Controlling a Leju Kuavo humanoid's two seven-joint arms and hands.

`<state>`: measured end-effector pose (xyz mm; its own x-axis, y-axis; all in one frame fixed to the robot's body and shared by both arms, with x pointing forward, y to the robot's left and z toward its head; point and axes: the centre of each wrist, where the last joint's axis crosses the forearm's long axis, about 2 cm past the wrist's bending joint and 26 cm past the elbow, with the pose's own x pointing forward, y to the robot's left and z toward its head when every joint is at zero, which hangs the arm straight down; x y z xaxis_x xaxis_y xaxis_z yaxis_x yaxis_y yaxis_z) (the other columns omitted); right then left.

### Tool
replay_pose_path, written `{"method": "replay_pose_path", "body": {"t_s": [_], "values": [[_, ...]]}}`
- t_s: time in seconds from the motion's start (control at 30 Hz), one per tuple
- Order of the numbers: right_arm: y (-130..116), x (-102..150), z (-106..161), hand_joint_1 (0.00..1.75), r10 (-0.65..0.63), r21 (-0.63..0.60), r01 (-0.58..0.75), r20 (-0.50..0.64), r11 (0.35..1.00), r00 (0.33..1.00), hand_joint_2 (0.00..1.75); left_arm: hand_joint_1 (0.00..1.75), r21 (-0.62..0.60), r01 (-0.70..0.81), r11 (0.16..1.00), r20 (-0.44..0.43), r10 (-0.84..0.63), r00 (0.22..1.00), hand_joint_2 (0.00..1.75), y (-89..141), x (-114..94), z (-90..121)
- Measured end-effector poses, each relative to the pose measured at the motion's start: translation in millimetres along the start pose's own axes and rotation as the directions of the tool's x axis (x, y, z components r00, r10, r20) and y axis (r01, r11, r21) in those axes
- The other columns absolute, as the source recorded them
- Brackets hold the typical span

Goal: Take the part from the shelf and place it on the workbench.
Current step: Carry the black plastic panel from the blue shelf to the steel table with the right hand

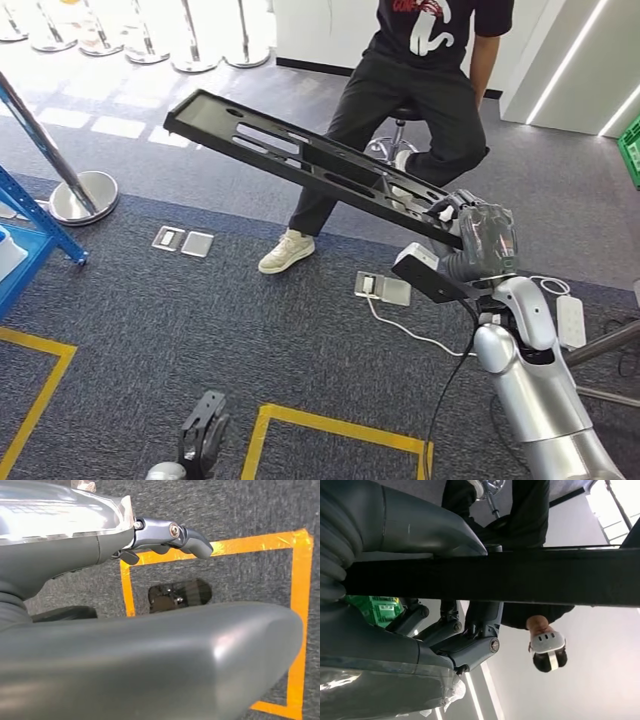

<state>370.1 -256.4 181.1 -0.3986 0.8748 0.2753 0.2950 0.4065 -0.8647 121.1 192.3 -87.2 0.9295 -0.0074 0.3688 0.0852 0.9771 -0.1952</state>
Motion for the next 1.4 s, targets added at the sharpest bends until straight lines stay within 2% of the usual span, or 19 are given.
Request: {"method": "replay_pose_path", "body": {"t_s": [1.4], "values": [[-2.3, 0.3, 0.4, 1.75, -0.005, -0.008, 0.005, 0.0, 1.0, 1.0, 1.75, 0.0, -0.001, 0.007, 1.0, 0.004, -0.007, 1.0, 0.0, -0.3, -1.2, 0.1]]}}
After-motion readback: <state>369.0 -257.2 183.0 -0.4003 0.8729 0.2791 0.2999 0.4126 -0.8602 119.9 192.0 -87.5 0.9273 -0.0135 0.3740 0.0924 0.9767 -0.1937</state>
